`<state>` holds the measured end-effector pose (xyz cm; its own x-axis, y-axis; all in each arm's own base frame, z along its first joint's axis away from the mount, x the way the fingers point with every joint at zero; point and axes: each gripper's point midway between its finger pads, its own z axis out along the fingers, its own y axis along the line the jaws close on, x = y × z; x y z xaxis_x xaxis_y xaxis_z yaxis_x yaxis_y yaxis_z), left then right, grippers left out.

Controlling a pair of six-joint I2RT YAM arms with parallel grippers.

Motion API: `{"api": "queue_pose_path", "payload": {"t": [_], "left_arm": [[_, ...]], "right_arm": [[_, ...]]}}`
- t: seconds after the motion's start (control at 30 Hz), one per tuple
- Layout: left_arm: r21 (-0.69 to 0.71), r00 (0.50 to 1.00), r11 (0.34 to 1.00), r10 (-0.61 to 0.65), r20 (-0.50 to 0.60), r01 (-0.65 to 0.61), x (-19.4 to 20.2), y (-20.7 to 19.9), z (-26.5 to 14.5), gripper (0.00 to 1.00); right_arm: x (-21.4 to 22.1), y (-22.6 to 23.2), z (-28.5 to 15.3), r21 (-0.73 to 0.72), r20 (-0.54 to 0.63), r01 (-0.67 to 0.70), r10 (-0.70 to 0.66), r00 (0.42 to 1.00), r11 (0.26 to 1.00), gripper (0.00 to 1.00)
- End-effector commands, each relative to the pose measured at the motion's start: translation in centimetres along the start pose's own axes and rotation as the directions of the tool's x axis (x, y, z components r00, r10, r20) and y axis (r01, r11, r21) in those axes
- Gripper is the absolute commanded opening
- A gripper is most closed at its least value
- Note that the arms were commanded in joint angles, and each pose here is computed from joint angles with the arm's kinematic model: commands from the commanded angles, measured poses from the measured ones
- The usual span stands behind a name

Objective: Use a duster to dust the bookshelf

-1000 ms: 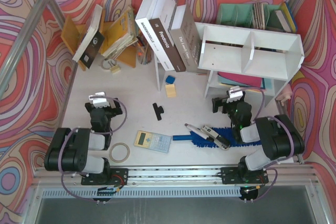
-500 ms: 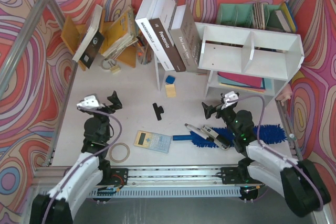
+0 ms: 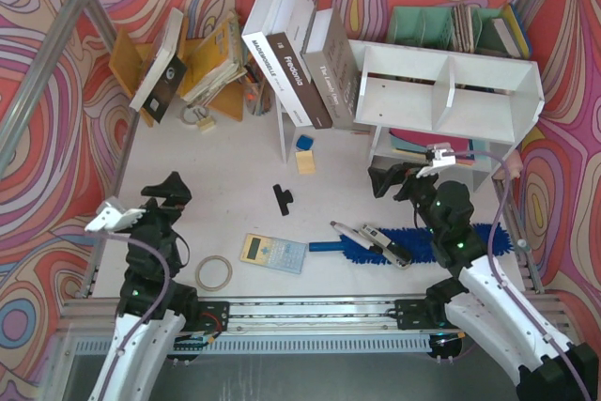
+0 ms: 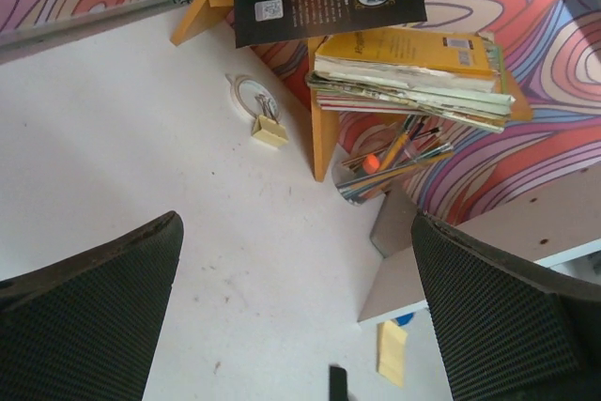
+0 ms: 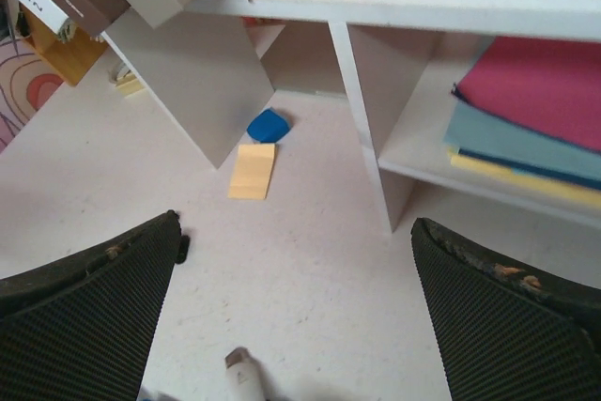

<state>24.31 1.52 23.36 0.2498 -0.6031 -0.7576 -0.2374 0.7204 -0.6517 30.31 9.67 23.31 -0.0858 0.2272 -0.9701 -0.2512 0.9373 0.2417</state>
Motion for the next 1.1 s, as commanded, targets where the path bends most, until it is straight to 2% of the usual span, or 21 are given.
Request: {"api": "queue_pose_path", "payload": {"t": [0.0,0.03,0.1,0.17,0.2,0.27,0.33,0.4,0.53,0.63,0.73,0.93,1.07], "left_arm": [[-0.100,0.989,0.987,-0.130,-0.075,0.123,0.8,1.7,-1.8,0.98],[-0.127,0.979,0.977,-0.185,-0.083,0.173,1.0,2.0,-2.1,0.99],[-0.115,0.975,0.978,-0.189,-0.118,0.176,1.2,1.7,-2.6,0.98],[-0.046,0.976,0.987,-0.162,-0.148,0.157,1.4,0.4,-2.6,0.98],[-0.013,0.975,0.989,-0.148,-0.166,0.147,1.6,-0.3,-2.6,0.98],[0.008,0.972,0.994,-0.102,-0.210,0.106,1.7,-1.2,-2.6,0.99],[0.016,0.959,1.000,-0.021,-0.283,0.026,2.0,-2.1,-2.7,0.98],[0.025,0.922,0.998,0.065,-0.382,-0.060,2.6,-3.1,-2.6,0.98],[0.075,0.816,0.984,0.176,-0.550,-0.161,4.9,-4.7,-2.6,0.98],[0.092,0.790,0.978,0.207,-0.577,-0.188,5.0,-5.0,-2.7,0.98],[0.028,0.777,0.977,0.185,-0.602,-0.212,3.9,-4.8,-3.0,0.98],[0.041,0.652,0.936,0.275,-0.706,-0.350,3.6,-4.6,-3.9,0.98],[0.076,0.616,0.909,0.338,-0.711,-0.410,4.0,-3.3,-4.1,0.98]], "right_arm": [[1.7,0.6,-1.1,0.006,-0.079,-0.138,0.138,0.987,0.990,0.99],[1.7,1.1,-1.2,-0.018,-0.086,-0.153,0.150,0.985,0.988,0.99],[1.5,2.5,-1.5,-0.088,-0.103,-0.176,0.166,0.981,0.981,0.99],[1.7,3.0,-1.5,-0.077,-0.148,-0.236,0.222,0.964,0.969,0.99],[1.9,3.5,-1.6,-0.103,-0.178,-0.228,0.208,0.962,0.968,0.99],[2.2,4.6,-1.8,-0.162,-0.231,-0.214,0.174,0.957,0.963,0.92],[2.7,4.6,-1.7,-0.149,-0.290,-0.198,0.148,0.945,0.969,0.92],[4.3,4.0,-1.2,-0.085,-0.375,-0.157,0.114,0.920,0.984,0.99],[7.2,5.7,-1.5,-0.058,-0.483,-0.011,-0.019,0.875,0.998,0.99],[9.5,7.6,-2.0,-0.080,-0.531,0.084,-0.114,0.840,0.993,0.99],[11.8,9.3,-2.5,-0.121,-0.568,0.158,-0.199,0.799,0.980,0.95],[16.1,10.8,-2.9,-0.191,-0.633,0.300,-0.351,0.690,0.935,0.84],[16.9,10.9,-2.6,-0.185,-0.646,0.314,-0.356,0.676,0.931,0.78]]}}
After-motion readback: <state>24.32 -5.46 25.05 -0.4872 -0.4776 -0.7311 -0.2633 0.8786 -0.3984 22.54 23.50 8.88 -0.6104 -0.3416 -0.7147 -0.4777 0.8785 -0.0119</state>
